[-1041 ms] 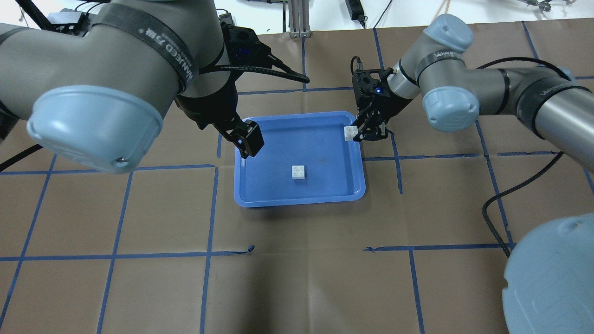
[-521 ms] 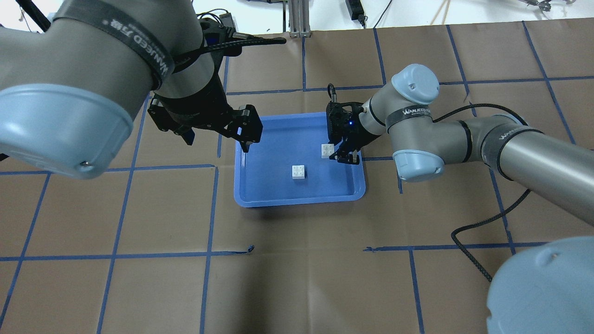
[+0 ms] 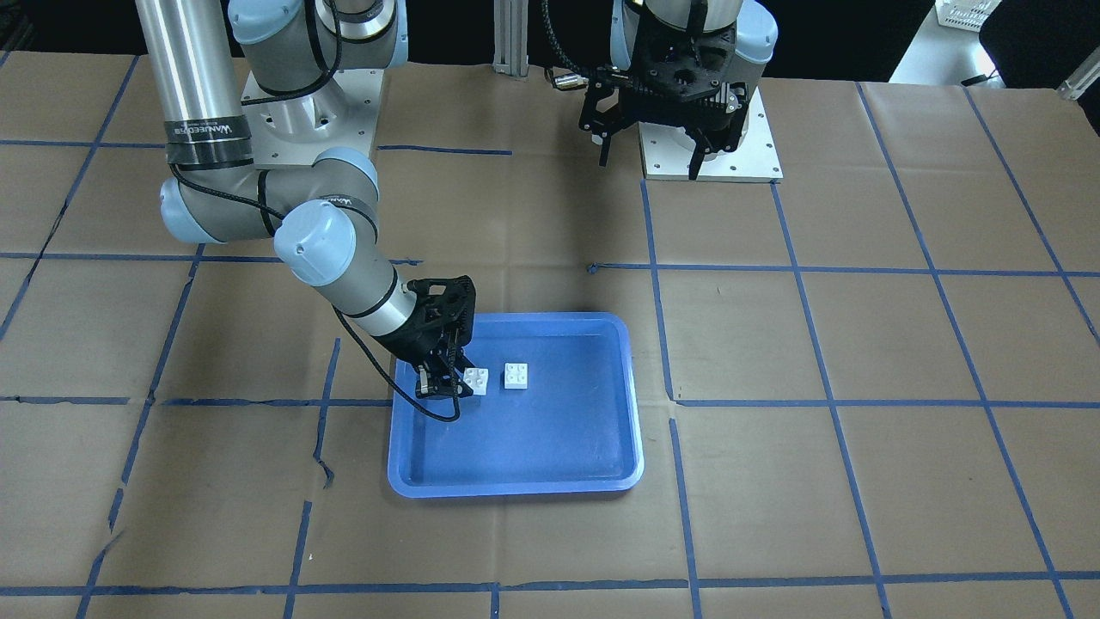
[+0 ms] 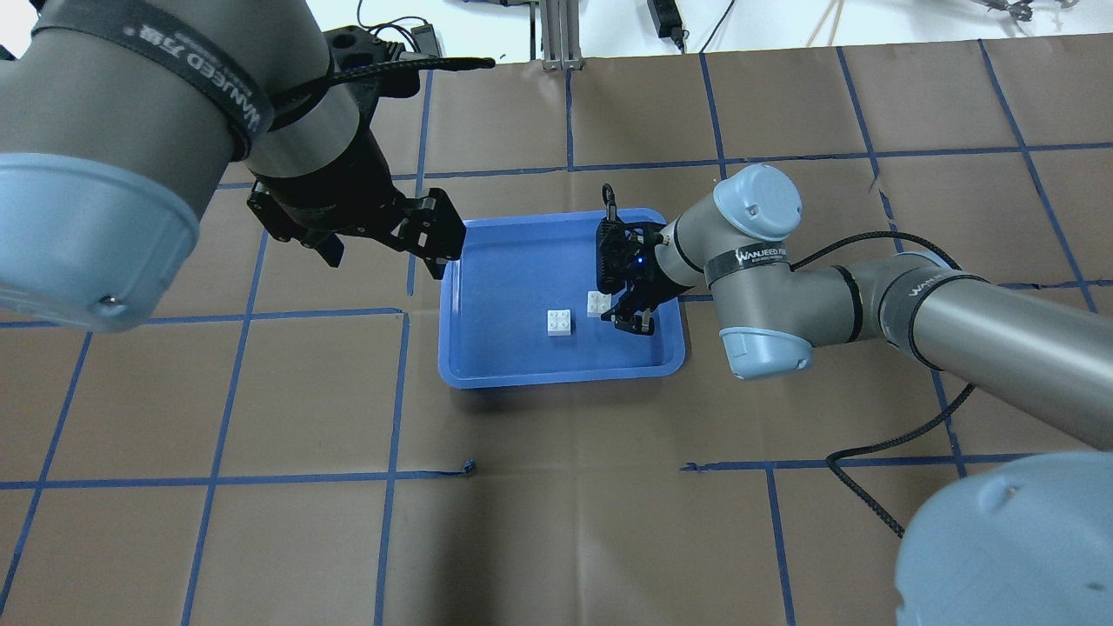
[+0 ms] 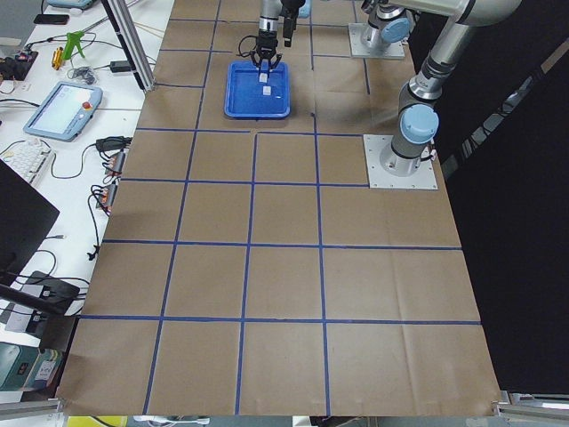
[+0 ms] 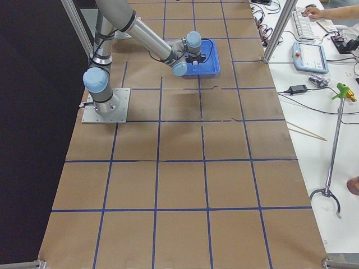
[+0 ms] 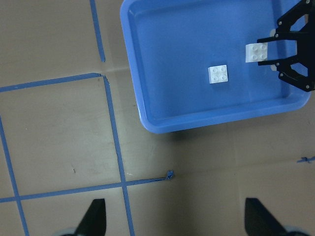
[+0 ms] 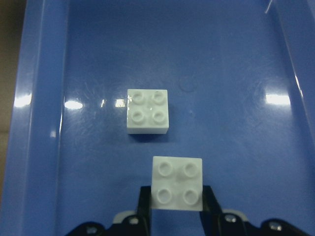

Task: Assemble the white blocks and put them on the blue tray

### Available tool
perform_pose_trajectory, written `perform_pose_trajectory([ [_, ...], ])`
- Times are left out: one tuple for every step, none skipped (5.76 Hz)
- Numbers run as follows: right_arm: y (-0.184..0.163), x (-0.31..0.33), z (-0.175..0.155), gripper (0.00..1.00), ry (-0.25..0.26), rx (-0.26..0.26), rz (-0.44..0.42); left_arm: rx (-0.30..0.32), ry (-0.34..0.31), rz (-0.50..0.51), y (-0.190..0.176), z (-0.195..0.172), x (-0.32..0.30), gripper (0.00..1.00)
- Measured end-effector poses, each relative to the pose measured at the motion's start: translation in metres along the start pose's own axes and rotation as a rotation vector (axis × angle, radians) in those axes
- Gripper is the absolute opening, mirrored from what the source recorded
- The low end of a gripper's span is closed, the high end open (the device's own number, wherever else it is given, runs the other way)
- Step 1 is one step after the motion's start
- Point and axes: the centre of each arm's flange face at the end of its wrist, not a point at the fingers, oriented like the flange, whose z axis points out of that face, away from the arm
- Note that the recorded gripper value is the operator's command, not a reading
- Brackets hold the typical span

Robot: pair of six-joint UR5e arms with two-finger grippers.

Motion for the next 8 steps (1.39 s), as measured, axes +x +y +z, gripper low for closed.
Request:
perform_pose_trajectory([
  [-0.003,-0.004,0.006,0.26,-0.012,0.006,-0.004,0.006,-0.002,0.002,0.004,-0.004,-0.004,0.99],
  [-0.006,-0.006,0.009,0.26,-0.019,0.009,-0.008,0.01,-0.006,-0.006,0.006,-0.007,-0.009,0.99],
  [-0.007,-0.008,0.01,0.26,-0.023,0.009,-0.008,0.013,-0.006,-0.023,0.006,-0.009,-0.018,0.99],
  [-0.007,-0.01,0.012,0.26,-0.027,0.01,-0.007,0.018,-0.004,-0.047,0.003,-0.01,-0.028,0.99],
  [-0.006,-0.01,0.013,0.26,-0.03,0.012,0.0,0.022,-0.001,-0.067,0.001,-0.012,-0.037,0.99],
  [-0.006,-0.011,0.015,0.26,-0.029,0.013,0.013,0.032,-0.001,-0.086,-0.002,-0.016,-0.046,0.99],
  [-0.006,-0.01,0.016,0.26,-0.025,0.016,0.019,0.047,-0.002,-0.107,-0.005,-0.024,-0.056,0.99],
  [-0.006,-0.01,0.016,0.26,-0.02,0.019,0.019,0.052,-0.003,-0.123,-0.007,-0.027,-0.065,0.99],
])
